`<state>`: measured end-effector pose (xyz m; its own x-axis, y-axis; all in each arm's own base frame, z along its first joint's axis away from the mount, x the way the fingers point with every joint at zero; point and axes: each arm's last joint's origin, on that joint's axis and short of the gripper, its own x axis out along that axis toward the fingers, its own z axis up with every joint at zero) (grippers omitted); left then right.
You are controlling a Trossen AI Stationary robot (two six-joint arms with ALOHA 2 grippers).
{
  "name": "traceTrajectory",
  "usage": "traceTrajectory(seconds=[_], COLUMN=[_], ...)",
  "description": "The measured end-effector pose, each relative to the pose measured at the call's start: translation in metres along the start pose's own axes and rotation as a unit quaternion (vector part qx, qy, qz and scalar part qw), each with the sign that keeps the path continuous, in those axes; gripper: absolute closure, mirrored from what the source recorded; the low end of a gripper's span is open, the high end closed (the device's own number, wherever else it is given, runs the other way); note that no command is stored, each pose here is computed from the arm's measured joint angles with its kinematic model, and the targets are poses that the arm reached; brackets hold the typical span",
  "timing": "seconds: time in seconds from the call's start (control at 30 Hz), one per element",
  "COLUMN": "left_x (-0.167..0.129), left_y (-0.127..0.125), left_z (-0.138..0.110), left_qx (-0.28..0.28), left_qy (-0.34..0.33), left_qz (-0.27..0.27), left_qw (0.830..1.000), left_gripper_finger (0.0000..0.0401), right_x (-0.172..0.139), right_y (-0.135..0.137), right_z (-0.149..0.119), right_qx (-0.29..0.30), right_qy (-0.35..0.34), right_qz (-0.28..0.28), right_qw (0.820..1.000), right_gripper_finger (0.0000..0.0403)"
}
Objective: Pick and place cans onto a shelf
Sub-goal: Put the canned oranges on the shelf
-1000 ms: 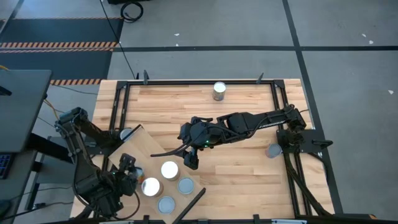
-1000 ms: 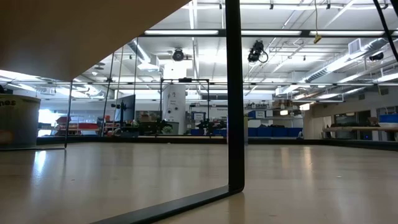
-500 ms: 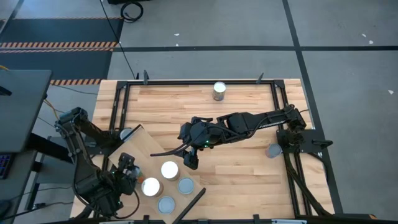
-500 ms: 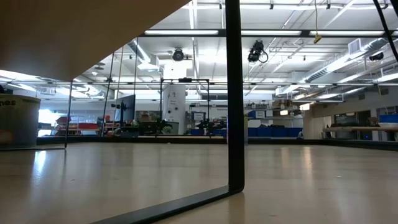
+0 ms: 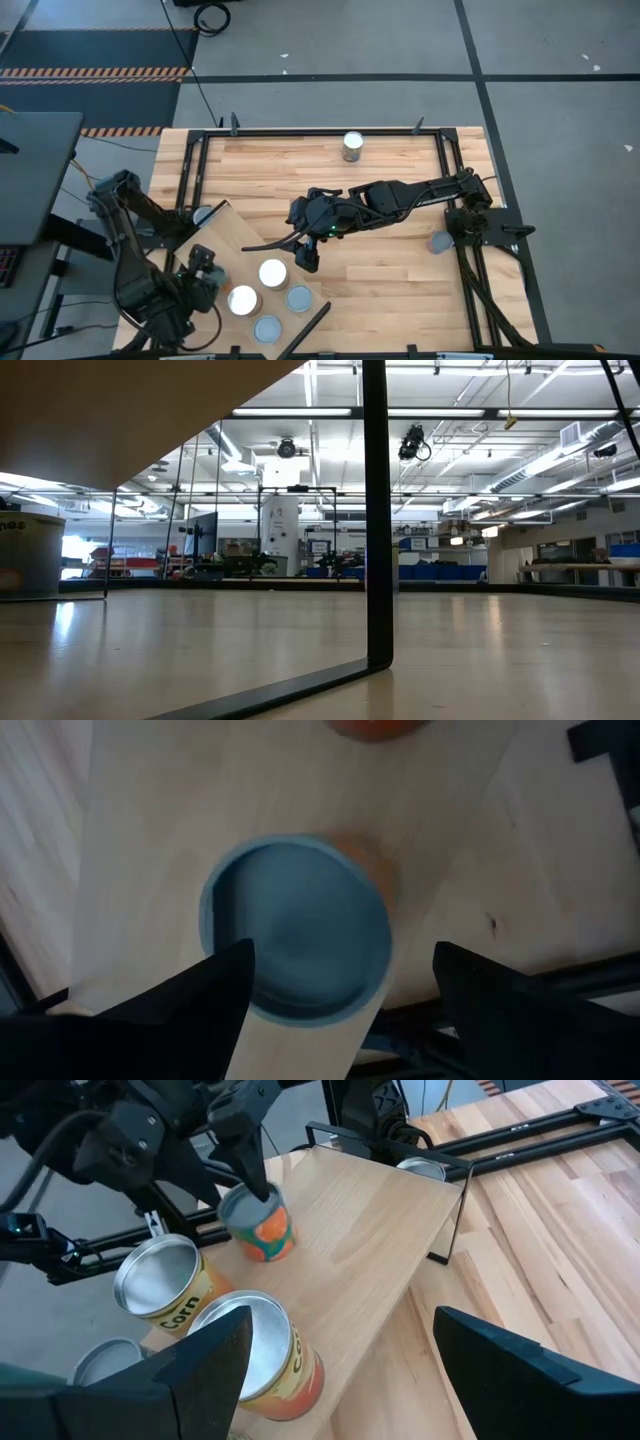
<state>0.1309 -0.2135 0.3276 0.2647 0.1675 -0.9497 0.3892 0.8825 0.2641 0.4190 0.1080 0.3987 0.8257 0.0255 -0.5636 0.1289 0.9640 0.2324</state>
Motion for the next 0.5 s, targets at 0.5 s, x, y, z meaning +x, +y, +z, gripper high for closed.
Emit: traceTrajectory(seconds=[0.5], left_x=[-0.017], left_y=[0.016], left_z=[-0.013], left_qx=[-0.041], left_qy=[-0.031], left_qz=[-0.023], left_qw=[0.998], left_gripper_finger=[0.0086], right_x=[0.000], right_y=[0.000], right_z=[0.000], right_qx=[0.014], right_qy=[0.000], right_qz=[0.001], right_qw=[1.000], right_gripper_finger=[0.0085])
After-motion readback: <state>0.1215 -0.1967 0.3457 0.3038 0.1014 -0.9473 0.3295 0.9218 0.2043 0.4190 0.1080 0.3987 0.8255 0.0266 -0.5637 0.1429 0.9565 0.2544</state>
